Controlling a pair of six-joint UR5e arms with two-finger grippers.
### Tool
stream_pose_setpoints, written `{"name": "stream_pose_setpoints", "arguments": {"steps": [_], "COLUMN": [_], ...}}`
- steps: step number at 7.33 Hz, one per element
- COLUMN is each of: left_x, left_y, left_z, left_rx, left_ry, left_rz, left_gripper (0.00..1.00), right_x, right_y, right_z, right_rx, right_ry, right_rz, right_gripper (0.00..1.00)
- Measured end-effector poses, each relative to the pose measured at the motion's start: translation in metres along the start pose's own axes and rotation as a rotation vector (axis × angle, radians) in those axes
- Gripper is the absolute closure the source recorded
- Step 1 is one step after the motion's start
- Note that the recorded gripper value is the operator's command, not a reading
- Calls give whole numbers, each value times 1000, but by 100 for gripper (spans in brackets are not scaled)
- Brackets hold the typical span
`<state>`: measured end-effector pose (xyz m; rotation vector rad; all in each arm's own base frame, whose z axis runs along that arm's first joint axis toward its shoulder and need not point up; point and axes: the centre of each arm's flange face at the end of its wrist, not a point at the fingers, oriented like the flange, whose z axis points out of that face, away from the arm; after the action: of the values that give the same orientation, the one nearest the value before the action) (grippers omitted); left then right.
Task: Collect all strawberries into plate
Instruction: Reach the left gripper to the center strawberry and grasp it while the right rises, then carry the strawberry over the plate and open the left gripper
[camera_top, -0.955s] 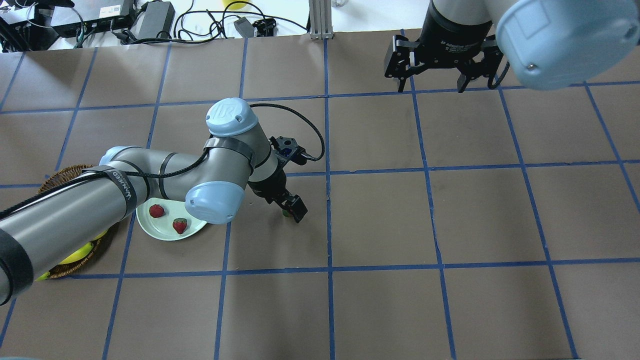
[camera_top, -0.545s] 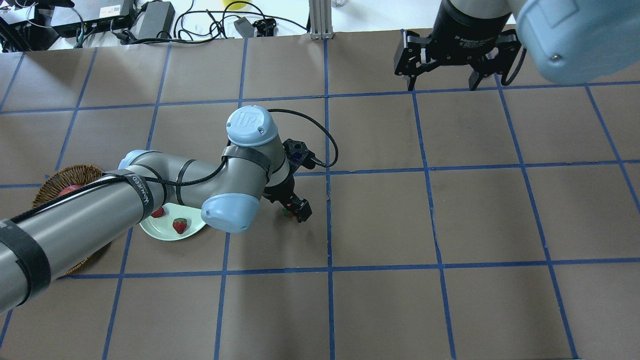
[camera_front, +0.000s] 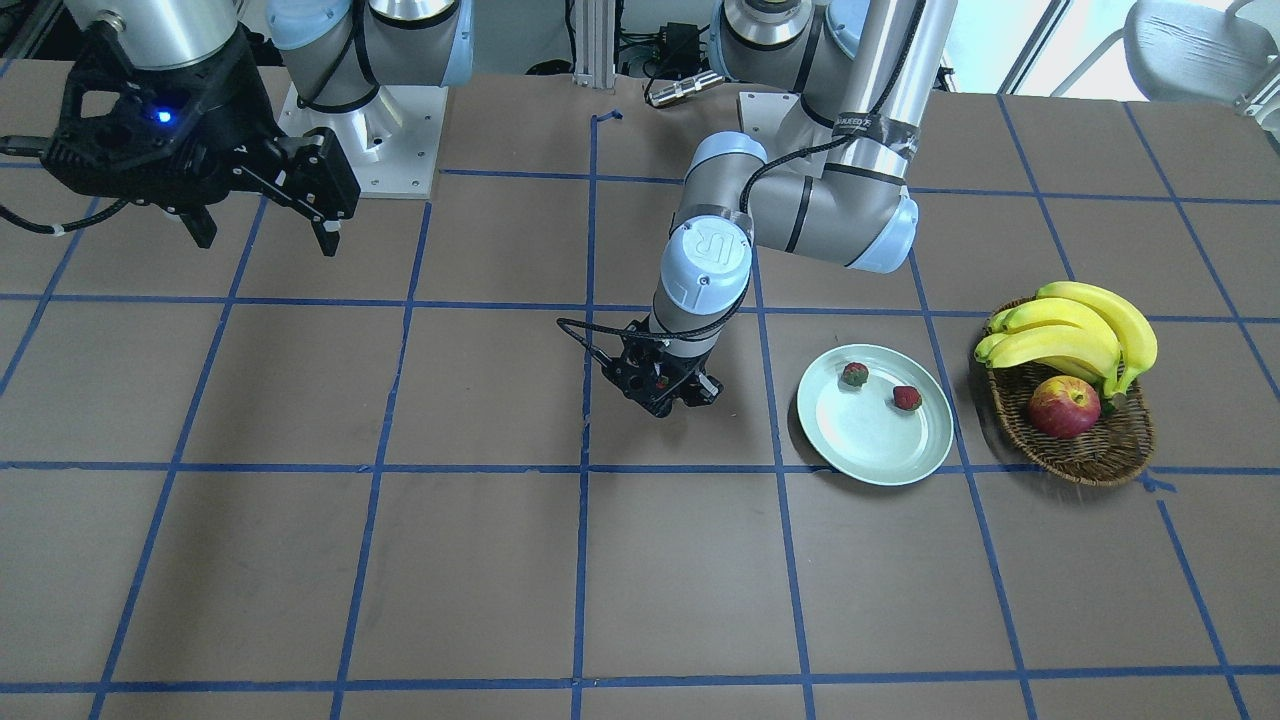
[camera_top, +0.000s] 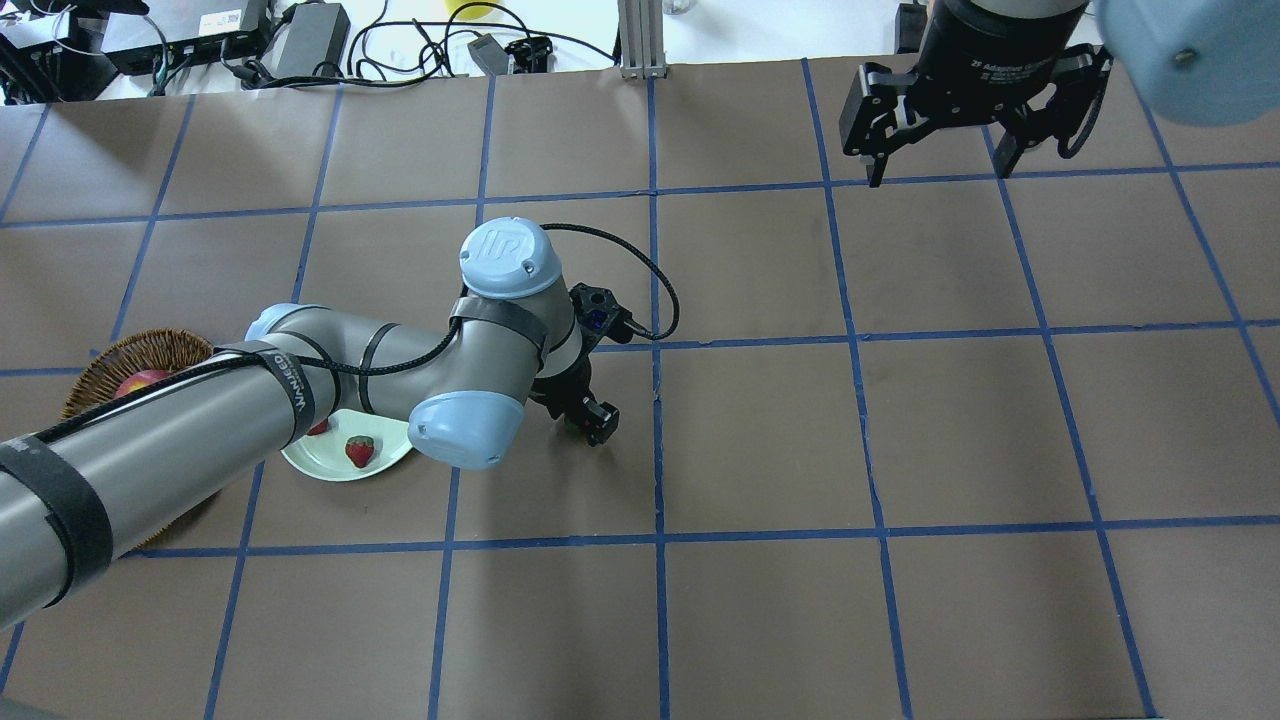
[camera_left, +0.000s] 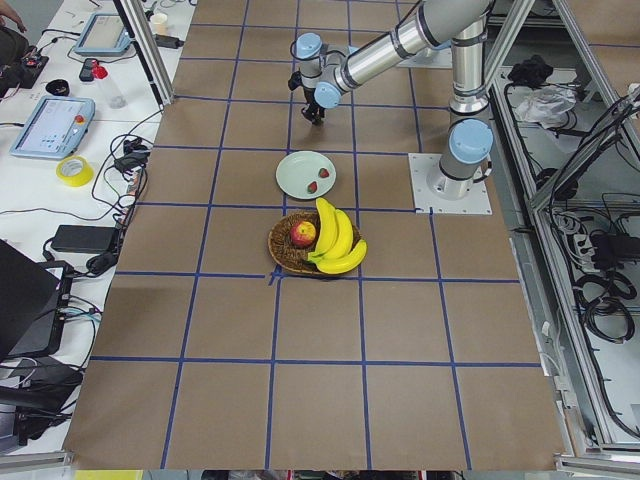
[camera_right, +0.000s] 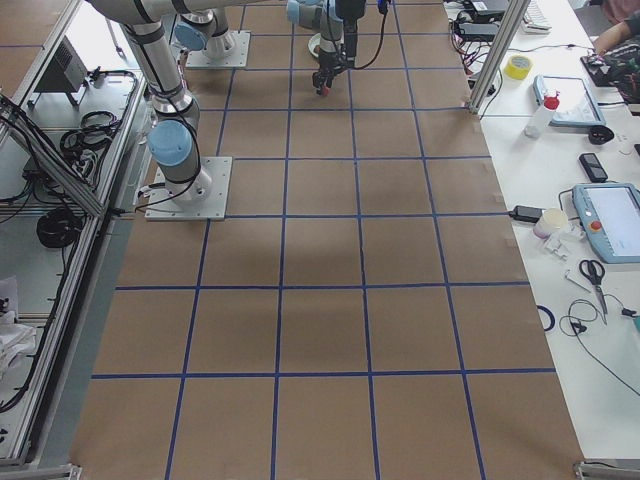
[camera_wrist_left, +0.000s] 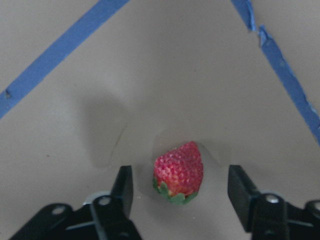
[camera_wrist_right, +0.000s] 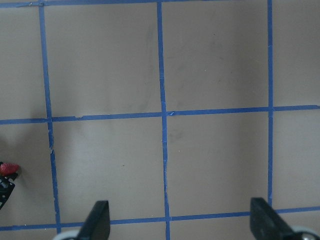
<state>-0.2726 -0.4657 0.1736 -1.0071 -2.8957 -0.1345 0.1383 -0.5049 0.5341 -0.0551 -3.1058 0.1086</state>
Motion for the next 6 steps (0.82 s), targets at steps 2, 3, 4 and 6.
{"name": "stream_pose_setpoints", "arguments": {"steps": [2, 3, 4, 6], "left_x": [-1, -6, -21, -88], "left_y": [-2, -4, -4, 20], "left_z": [-9, -29, -53, -93], "left_rx": [16, 46, 68, 65], "left_ry": [-12, -42, -91, -148], "left_rz": [6, 2, -23, -156], "left_gripper": [100, 100, 100, 100], "right_x": [0, -2, -3, -4], "right_y": [4, 8, 12, 17], "right_z": [3, 4, 2, 0], "right_rx": [-4, -8, -9, -8], "right_ry": [-93, -130, -142, -149], "right_rz": [13, 16, 18, 25], "right_gripper": [0, 0, 0, 0]}}
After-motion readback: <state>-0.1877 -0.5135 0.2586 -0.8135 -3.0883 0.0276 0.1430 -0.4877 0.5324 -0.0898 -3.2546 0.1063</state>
